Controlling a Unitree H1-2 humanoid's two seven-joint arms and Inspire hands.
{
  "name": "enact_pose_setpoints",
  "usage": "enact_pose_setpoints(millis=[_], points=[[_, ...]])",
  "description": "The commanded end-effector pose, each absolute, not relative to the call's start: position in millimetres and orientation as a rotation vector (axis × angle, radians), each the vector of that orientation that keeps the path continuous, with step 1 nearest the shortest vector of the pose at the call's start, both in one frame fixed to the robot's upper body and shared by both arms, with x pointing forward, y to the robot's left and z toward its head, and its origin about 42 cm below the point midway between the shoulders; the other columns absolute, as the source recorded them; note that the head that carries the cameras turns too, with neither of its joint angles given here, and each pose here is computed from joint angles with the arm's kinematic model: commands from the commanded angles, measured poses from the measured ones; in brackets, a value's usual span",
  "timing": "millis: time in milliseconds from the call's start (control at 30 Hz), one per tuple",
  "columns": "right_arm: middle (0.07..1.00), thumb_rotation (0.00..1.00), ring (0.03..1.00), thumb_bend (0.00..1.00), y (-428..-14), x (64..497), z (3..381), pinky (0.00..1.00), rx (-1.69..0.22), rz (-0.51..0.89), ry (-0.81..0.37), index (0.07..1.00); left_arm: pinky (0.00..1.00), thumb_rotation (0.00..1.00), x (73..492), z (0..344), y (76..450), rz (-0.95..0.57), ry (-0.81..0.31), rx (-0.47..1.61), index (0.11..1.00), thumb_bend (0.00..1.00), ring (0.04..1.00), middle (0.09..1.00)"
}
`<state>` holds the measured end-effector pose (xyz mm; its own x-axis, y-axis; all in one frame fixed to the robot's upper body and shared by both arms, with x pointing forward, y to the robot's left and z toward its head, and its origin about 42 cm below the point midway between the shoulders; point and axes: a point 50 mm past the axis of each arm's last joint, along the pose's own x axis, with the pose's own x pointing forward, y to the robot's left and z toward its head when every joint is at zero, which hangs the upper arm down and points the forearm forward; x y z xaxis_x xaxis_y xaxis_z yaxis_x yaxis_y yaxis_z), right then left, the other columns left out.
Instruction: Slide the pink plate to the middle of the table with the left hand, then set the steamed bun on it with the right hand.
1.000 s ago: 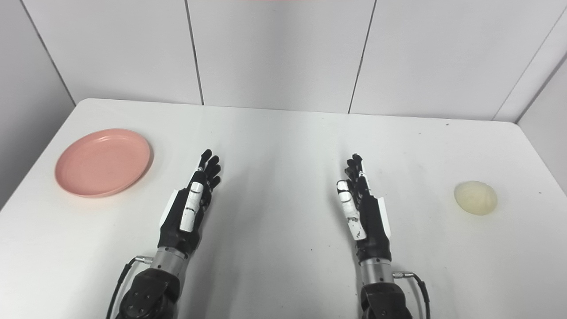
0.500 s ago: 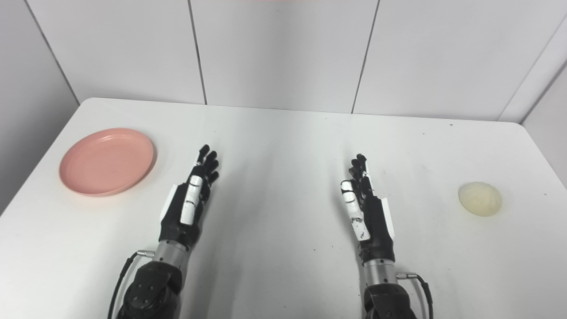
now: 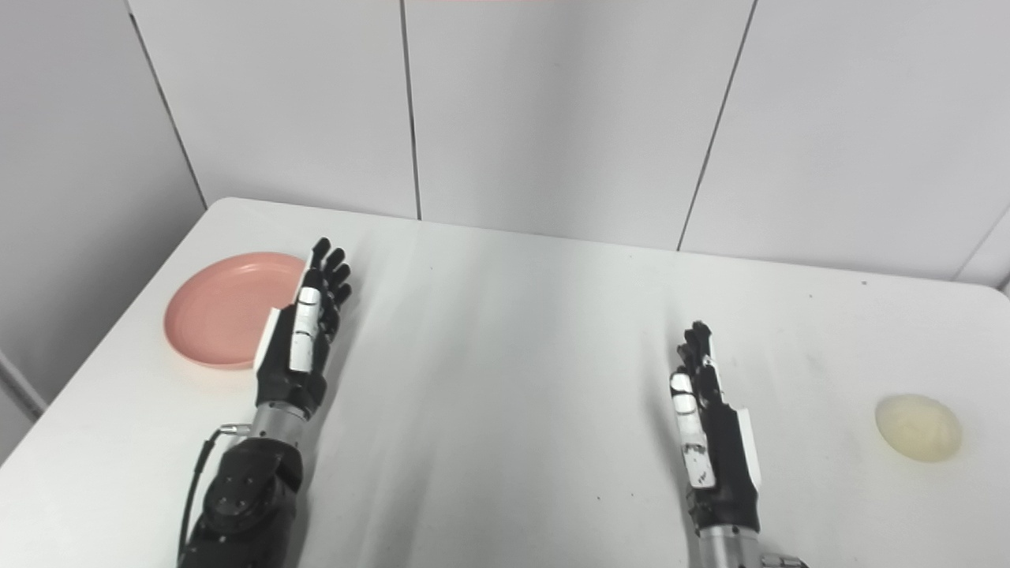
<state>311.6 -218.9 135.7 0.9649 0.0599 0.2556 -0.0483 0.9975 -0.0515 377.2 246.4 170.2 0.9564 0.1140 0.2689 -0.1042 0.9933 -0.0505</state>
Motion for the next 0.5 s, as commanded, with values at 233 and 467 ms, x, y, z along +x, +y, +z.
enact_pose_setpoints(millis=[233, 467], points=[[0.971, 0.95, 0.979, 0.52, -235.3, 307.0, 119.9, 1.00, -0.053, 0.045, -0.244, 0.992, 1.00, 1.00, 392.2, 213.7, 285.1, 0.236, -0.333, -0.009, 0.901, 0.78, 0.904, 0.893], [0.983, 0.96, 0.981, 0.54, -243.3, 305.2, 118.2, 1.00, -0.033, 0.053, -0.226, 1.000, 0.97, 1.00, 392.8, 217.6, 312.0, 0.351, -0.369, 0.011, 0.831, 0.78, 0.825, 0.821]])
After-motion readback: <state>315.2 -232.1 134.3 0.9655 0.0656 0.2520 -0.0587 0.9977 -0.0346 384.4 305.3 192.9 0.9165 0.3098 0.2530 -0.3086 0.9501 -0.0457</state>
